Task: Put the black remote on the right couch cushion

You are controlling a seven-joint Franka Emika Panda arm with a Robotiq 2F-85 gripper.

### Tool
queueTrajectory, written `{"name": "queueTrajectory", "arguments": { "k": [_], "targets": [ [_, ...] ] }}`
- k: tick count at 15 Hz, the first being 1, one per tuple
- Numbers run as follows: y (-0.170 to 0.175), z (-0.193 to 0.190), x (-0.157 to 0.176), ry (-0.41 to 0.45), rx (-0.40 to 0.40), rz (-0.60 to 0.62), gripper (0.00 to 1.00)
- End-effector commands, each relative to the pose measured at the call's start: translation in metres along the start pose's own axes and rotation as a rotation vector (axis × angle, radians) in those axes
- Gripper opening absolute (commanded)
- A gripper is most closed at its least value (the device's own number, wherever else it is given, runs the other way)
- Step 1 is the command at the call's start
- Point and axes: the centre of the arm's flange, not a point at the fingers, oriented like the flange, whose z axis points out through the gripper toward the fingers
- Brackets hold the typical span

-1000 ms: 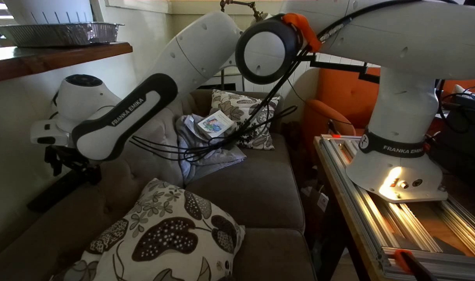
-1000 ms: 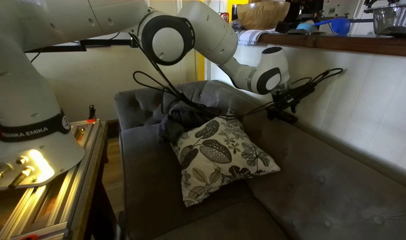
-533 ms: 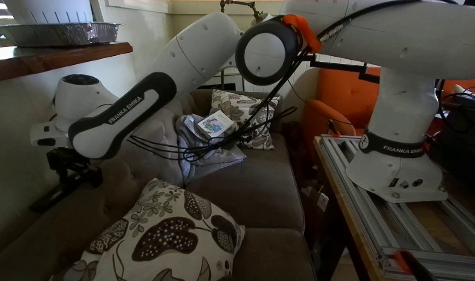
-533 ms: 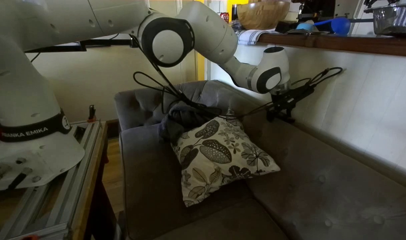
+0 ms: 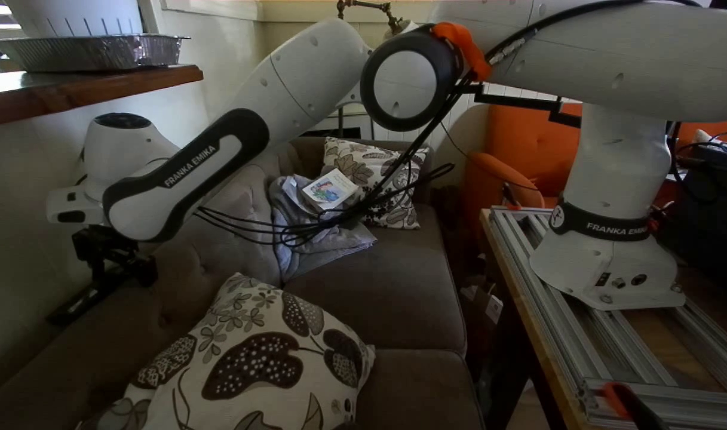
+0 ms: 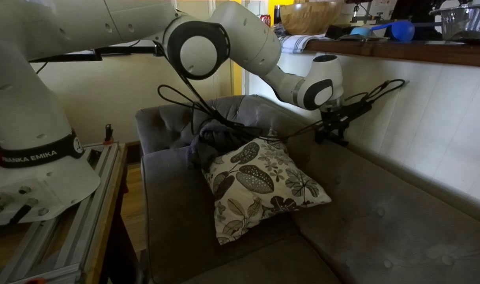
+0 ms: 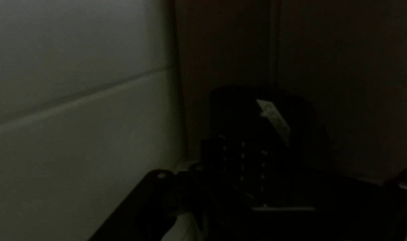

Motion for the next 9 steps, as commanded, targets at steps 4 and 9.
{"name": "queueTrajectory", "arguments": {
  "k": [4, 9],
  "targets": [
    [-0.027, -0.044, 0.009, 0.0, 0.0, 0.03, 0.32],
    [-0.042, -0.085, 0.011, -0.043, -0.025, 0.135, 0.32]
  ]
}}
